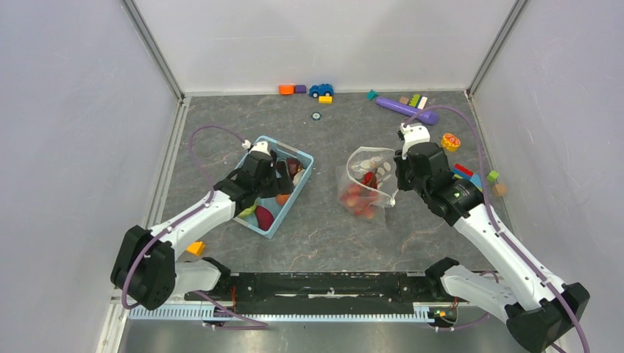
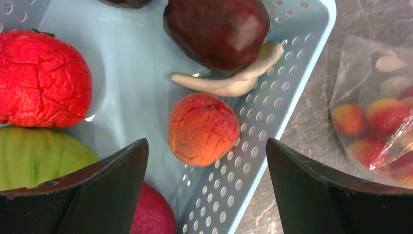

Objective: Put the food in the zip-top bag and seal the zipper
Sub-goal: Pick up the fake fruit from the bin.

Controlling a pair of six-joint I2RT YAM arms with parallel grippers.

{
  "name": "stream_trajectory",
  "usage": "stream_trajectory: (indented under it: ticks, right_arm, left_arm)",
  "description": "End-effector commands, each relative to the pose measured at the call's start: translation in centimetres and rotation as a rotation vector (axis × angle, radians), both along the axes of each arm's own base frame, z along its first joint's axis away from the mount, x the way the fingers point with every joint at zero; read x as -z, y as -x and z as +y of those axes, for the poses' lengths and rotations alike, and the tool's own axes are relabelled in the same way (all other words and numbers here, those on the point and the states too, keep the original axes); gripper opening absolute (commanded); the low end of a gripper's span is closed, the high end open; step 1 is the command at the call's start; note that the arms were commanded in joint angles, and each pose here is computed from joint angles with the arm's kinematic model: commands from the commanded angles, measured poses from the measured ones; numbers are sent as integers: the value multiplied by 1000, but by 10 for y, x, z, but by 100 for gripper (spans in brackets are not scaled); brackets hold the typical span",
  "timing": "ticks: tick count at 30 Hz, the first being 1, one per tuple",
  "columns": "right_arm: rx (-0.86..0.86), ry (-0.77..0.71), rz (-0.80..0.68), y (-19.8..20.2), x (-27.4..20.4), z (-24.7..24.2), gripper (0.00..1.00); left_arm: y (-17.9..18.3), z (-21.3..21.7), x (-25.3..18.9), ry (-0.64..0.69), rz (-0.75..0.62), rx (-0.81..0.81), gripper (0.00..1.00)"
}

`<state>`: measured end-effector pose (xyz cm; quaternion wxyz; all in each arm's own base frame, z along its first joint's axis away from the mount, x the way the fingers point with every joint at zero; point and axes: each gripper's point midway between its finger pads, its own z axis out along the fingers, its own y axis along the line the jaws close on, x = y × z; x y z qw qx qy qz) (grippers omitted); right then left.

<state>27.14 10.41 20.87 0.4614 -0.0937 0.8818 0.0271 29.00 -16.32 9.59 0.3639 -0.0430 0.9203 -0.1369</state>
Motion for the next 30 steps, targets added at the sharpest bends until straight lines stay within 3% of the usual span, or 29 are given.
stream_trajectory:
  ticks: [1, 4, 9, 18, 30]
  right_arm:
    - [2, -37, -37, 0, -11, 1, 25]
    - [3, -40, -40, 0, -12, 1, 25]
    - [1, -45, -48, -1, -12, 2, 25]
    - [0, -51, -50, -2, -11, 3, 25]
    - [6, -45, -50, -3, -8, 2, 25]
  left_arm:
    - [-18, -6, -16, 137, -69, -71, 95]
    - [-22, 0, -17, 179, -76, -125, 93]
    - [-26, 13, -7, 166, -40, -219, 82]
    - [-27, 10, 11, 122, 41, -209, 77]
    - [-24, -5, 40, 158, 131, -186, 67]
